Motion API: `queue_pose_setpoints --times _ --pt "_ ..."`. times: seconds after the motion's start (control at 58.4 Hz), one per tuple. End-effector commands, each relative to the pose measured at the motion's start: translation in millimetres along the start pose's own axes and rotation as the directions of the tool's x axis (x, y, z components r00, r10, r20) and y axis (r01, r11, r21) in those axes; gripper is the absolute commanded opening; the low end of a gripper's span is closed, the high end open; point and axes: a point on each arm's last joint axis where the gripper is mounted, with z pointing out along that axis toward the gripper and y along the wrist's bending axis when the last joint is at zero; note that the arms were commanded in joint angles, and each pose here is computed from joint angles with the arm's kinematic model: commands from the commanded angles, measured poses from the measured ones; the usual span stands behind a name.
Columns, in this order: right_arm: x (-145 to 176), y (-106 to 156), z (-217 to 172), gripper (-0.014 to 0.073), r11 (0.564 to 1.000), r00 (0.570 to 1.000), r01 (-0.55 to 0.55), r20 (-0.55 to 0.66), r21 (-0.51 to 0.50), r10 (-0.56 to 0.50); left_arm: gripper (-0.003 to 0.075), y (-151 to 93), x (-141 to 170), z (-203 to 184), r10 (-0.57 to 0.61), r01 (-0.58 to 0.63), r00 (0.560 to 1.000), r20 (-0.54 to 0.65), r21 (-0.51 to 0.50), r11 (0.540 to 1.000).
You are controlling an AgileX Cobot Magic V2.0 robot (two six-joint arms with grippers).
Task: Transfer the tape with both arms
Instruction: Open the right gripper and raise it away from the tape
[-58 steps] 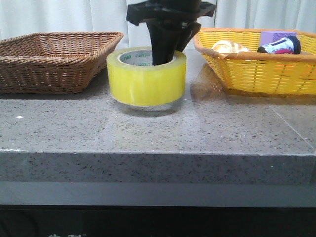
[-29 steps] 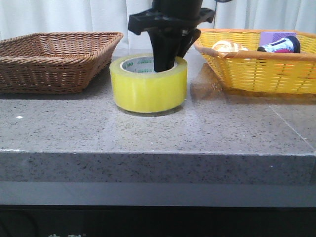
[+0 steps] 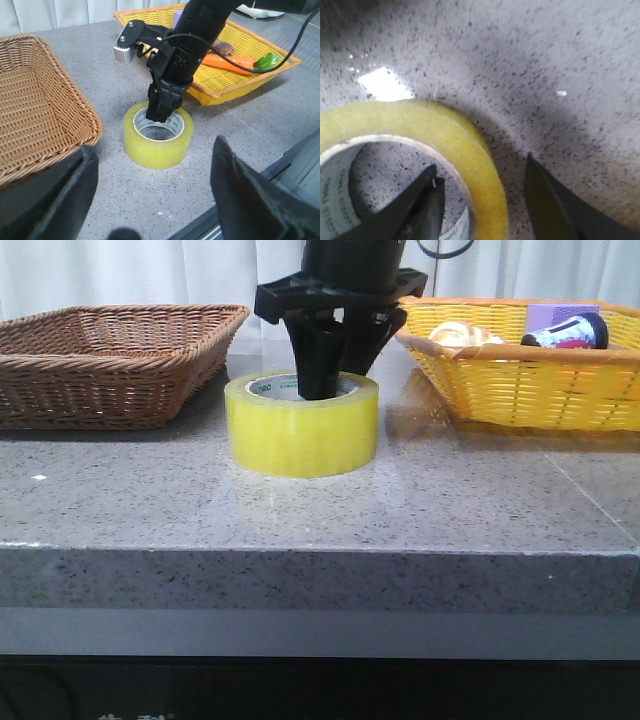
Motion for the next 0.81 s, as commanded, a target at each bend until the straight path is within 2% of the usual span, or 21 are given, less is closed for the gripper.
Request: queue_pose_setpoints --times 0.0,0.154,0.411,0.634,0.788 --pt "-9.7 0.0 -55.1 0.0415 0.999 0.987 0.010 0.161 0.030 -0.015 0.0480 -1.9 -17.0 -4.6 -0.012 0.010 0.994 0.110 0.011 1.000" --pt "-6.2 -0.1 -88.6 0.0415 1.000 0.974 -0.015 0.226 0.024 0.010 0.0480 -1.9 -17.0 -4.6 -0.012 0.010 0.994 0.110 0.011 1.000" --pt "12.3 -10.9 -155.3 0.0415 0.993 0.919 -0.100 0.375 -0.071 0.119 0.0480 -1.9 -17.0 -4.6 -0.012 0.010 0.994 0.110 0.011 1.000" --pt "48.1 -7.8 -194.3 0.0415 0.990 0.867 -0.130 0.477 -0.058 0.142 0.0480 -1.9 -17.0 -4.6 -0.012 0.010 0.994 0.110 0.011 1.000" --pt "84.9 1.8 -212.9 0.0415 0.988 0.798 -0.149 0.585 -0.038 0.143 0.0480 -1.9 -17.0 -4.6 -0.012 0.010 0.994 0.110 0.011 1.000"
